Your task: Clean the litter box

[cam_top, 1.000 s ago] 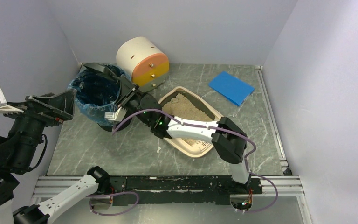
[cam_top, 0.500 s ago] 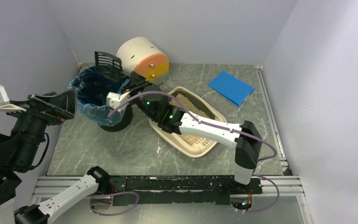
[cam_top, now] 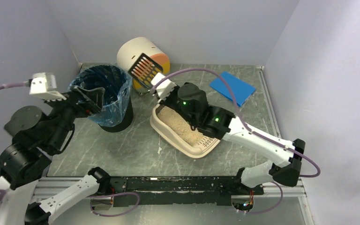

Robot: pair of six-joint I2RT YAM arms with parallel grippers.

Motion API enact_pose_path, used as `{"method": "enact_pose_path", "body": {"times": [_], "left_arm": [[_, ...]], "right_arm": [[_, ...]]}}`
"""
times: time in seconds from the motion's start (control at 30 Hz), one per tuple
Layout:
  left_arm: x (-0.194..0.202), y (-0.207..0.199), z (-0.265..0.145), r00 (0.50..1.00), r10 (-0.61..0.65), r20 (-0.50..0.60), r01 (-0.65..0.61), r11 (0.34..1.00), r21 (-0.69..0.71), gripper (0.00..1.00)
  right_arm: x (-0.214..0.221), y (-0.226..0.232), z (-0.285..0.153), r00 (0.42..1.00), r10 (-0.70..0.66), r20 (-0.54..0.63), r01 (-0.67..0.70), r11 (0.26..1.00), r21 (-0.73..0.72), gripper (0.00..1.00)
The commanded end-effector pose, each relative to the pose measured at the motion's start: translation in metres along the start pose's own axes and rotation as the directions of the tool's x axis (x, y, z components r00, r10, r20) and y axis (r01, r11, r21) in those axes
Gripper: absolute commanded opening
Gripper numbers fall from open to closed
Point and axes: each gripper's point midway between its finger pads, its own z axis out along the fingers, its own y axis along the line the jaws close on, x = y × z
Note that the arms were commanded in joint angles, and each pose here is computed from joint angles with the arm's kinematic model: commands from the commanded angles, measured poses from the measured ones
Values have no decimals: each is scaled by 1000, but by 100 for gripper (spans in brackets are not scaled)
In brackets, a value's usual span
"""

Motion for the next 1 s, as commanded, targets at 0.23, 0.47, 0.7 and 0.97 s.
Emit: {"method": "enact_pose_path", "body": {"times": [0.23, 0.47, 0.7, 0.97], "left_arm": [[67, -39, 57, 970, 126, -209, -102, 987, 126, 88], [122, -66, 91, 903, 203, -378, -121, 966, 230, 79], [164, -77, 126, 859, 175, -480, -84, 975, 206, 69], [225, -98, 167, 761, 214, -612, -56, 962, 267, 58]], "right_arm": [[145, 2, -54, 726, 468, -503, -509, 858, 64, 0], [188, 5, -74, 556, 544, -628, -570, 800, 187, 0], [215, 35, -71, 483, 534, -694, -601, 779, 181, 0], [257, 66, -35, 468, 492, -734, -587, 794, 158, 0]]}}
